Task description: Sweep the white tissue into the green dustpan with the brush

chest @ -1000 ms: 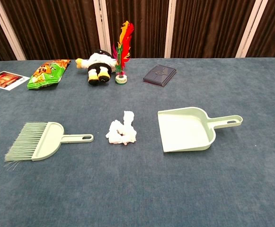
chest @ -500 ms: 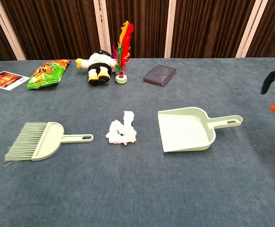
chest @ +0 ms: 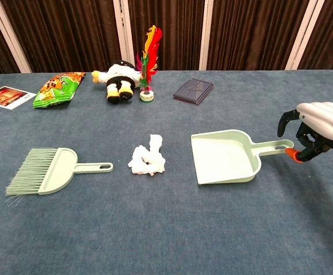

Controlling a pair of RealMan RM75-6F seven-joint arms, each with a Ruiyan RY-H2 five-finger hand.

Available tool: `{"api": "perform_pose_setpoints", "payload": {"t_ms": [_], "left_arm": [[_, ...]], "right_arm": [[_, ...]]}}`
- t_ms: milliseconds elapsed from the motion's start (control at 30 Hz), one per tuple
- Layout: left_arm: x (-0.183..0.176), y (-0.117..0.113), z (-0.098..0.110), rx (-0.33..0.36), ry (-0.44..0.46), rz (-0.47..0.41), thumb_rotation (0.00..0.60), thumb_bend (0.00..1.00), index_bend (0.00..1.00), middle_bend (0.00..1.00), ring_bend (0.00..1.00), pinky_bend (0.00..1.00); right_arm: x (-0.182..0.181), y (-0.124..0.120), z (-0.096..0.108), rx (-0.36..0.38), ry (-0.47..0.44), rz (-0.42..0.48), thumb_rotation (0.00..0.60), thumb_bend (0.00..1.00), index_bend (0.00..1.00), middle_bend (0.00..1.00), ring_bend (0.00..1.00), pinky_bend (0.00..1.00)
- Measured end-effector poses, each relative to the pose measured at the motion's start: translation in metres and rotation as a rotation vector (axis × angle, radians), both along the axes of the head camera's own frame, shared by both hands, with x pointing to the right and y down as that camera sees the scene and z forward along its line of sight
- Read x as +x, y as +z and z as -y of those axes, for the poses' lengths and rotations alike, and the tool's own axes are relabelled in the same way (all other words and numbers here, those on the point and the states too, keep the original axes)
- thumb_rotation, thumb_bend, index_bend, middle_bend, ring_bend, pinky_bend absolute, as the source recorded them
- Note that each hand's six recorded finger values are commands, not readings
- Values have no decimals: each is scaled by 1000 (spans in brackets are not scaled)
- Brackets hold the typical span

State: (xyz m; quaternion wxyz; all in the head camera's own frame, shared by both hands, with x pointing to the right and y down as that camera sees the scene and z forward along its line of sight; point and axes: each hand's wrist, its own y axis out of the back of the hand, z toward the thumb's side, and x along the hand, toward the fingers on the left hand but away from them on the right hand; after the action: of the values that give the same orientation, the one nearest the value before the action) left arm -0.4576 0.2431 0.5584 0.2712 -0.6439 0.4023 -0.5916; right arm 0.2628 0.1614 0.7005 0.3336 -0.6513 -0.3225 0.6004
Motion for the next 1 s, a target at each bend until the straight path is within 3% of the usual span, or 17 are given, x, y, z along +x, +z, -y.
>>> {"api": "perform_pose_setpoints", "payload": {"t_ms": [600, 833, 1000], "left_arm": [[0, 0, 1, -5, -3, -4, 600, 0, 0, 0, 0, 0], [0, 1, 1, -5, -4, 2, 600, 0, 0, 0, 0, 0], [1, 1, 0, -9, -8, 0, 600, 0, 0, 0, 0, 0]], "right_arm": [[-6, 15, 1, -6, 0, -5, 600, 410, 407, 873, 915, 871], [-12, 19, -5, -21, -8, 3, 600, 426, 619, 882, 916, 871], [-16, 16, -2, 0, -30, 8, 600, 433, 646, 887, 919, 871]]}}
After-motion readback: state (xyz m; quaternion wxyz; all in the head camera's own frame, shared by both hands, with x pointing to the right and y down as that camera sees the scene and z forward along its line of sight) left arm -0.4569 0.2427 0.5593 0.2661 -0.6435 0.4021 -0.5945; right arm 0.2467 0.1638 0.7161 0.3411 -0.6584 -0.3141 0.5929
